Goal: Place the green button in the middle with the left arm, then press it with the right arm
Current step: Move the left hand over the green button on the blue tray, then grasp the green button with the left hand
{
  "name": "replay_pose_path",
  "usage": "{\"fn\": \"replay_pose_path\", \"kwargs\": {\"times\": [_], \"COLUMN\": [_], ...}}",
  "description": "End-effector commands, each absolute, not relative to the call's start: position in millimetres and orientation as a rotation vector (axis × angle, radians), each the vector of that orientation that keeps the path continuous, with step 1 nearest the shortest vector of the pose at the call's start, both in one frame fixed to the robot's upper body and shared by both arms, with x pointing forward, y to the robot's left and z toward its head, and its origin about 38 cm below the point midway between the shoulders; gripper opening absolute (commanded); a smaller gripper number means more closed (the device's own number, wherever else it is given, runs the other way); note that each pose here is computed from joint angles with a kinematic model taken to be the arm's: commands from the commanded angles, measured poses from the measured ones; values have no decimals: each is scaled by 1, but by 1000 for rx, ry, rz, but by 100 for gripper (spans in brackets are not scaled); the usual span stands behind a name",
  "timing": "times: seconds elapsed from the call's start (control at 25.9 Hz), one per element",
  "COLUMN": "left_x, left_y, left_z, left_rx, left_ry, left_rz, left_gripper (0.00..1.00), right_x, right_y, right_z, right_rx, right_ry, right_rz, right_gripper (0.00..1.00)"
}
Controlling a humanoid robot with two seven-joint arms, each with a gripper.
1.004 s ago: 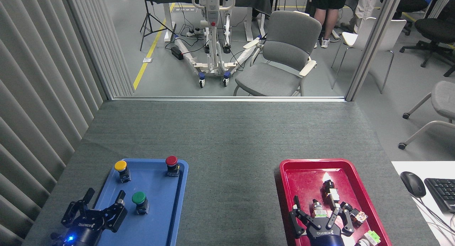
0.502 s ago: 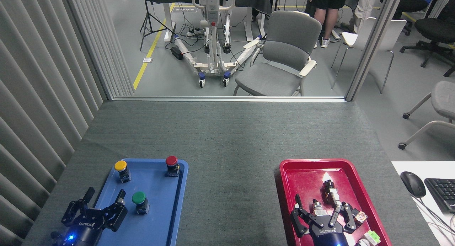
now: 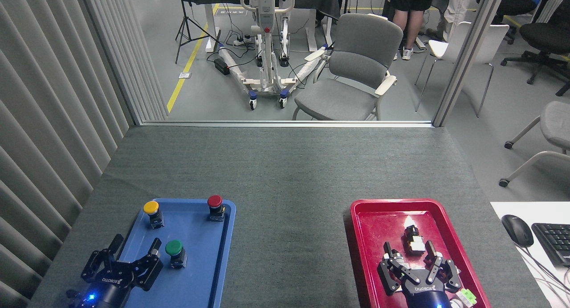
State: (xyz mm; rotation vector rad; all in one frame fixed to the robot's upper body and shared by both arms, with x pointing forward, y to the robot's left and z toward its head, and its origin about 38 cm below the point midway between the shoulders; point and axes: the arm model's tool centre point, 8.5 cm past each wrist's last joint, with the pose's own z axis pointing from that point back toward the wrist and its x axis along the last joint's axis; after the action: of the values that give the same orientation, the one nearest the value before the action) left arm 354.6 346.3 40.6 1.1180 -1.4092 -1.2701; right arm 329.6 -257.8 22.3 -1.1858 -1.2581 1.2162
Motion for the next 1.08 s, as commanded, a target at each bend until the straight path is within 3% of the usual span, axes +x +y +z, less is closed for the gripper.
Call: {"fn": "replay_pose_path", "kwargs": {"times": [0.0,0.66,0.81,1.04], "left_x": [357,353,348,349], "left_y": [342,345,329,324], "left_z": [46,37,12,-12], "left_rx": [1106,1126,1116,1121], "left_ry": [-1448,-1398,-1319,-1227], "left_rz": [-1285,-1251,-1373,-1345], "left_gripper": [100,100,100,100], "right_x": [329,329,328,328], "right_y": [-260,-262,-263,-263], "right_z": [22,21,21,20], "right_rx": [-1190,-1179,-1178,-1178], "right_ry": [-1256,-1241,-1238,-1239], "right_rz": [1208,1226,1231,1233], "right_gripper": [100,100,100,100]}}
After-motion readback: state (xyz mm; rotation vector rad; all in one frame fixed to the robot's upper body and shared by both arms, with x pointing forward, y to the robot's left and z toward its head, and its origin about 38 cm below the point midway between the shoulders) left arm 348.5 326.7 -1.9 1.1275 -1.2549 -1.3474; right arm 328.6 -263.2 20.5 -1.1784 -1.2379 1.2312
